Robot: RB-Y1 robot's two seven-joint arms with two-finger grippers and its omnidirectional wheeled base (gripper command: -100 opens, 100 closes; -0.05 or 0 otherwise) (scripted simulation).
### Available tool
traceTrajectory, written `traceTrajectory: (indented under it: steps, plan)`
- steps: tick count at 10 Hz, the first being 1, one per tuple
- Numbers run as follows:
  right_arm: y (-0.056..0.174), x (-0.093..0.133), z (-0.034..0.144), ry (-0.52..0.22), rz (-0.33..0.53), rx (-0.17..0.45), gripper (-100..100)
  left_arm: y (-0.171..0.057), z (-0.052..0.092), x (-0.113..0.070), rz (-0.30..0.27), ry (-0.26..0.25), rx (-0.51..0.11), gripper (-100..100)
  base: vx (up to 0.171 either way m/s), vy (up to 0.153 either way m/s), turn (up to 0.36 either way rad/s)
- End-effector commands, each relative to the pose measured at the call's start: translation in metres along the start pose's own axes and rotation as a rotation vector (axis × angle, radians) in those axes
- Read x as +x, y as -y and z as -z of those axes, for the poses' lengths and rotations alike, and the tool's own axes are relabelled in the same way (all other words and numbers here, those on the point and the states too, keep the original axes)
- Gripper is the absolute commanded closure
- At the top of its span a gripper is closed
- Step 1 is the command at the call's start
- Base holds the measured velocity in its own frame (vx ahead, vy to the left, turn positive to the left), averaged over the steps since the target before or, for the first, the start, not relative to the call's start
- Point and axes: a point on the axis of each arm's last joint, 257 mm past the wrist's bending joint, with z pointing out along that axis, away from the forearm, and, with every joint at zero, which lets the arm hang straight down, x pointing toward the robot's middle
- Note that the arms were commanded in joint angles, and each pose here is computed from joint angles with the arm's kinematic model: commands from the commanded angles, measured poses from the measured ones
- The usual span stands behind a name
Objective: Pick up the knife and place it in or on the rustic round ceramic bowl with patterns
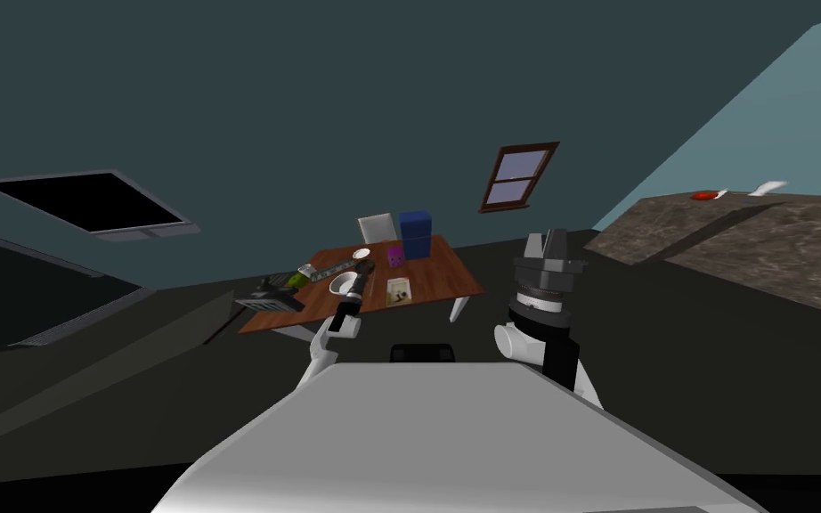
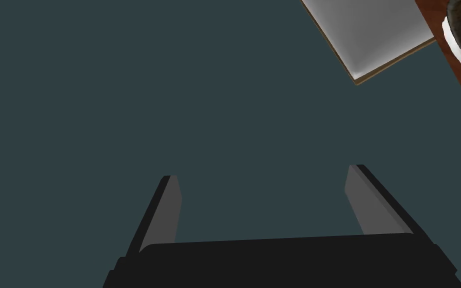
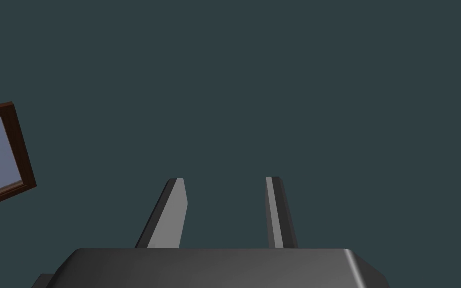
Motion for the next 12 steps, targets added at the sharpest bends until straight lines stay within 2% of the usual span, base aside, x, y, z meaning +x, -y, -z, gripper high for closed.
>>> traceTrajectory:
  steps: [1, 2, 3, 4, 5, 6, 7, 8, 9, 10, 11, 12]
  plan:
    - [0.0, 0.0, 0.0, 0.0, 0.0, 0.0, 0, -0.018, -0.003, 0.006, -0.021, -0.019, -0.04, -100, -0.03, 0.006, -0.045]
    - [0.0, 0.0, 0.0, 0.0, 0.0, 0.0, 0, -0.027, -0.01, 0.007, -0.057, -0.036, -0.062, -100, -0.033, 0.01, -0.107]
    - [0.0, 0.0, 0.0, 0.0, 0.0, 0.0, 0, -0.039, -0.007, 0.012, -0.057, -0.045, -0.085, -100, -0.026, 0.011, -0.06]
    - [0.0, 0.0, 0.0, 0.0, 0.0, 0.0, 0, -0.054, -0.011, 0.014, -0.093, -0.066, -0.118, -100, -0.029, 0.006, -0.096]
    - [0.0, 0.0, 0.0, 0.0, 0.0, 0.0, 0, -0.061, -0.009, 0.016, -0.093, -0.071, -0.132, -100, -0.024, 0.007, -0.062]
    - [0.0, 0.0, 0.0, 0.0, 0.0, 0.0, 0, -0.071, -0.014, 0.017, -0.129, -0.089, -0.157, -100, -0.022, 0.011, -0.138]
    - [0.0, 0.0, 0.0, 0.0, 0.0, 0.0, 0, -0.083, -0.011, 0.021, -0.129, -0.098, -0.179, -100, -0.019, 0.011, -0.087]
    - [0.0, 0.0, 0.0, 0.0, 0.0, 0.0, 0, -0.098, -0.013, 0.022, -0.164, -0.119, -0.214, -100, -0.024, 0.011, -0.147]
    - [0.0, 0.0, 0.0, 0.0, 0.0, 0.0, 0, -0.105, -0.01, 0.024, -0.165, -0.125, -0.228, -100, -0.019, 0.014, -0.073]
    - [0.0, 0.0, 0.0, 0.0, 0.0, 0.0, 0, -0.116, -0.014, 0.023, -0.199, -0.143, -0.254, -100, -0.018, 0.014, -0.149]
    - [0.0, 0.0, 0.0, 0.0, 0.0, 0.0, 0, -0.127, -0.009, 0.026, -0.199, -0.152, -0.277, -100, -0.012, 0.017, -0.082]
    - [0.0, 0.0, 0.0, 0.0, 0.0, 0.0, 0, -0.14, -0.011, 0.024, -0.233, -0.171, -0.306, -100, -0.014, 0.017, -0.155]
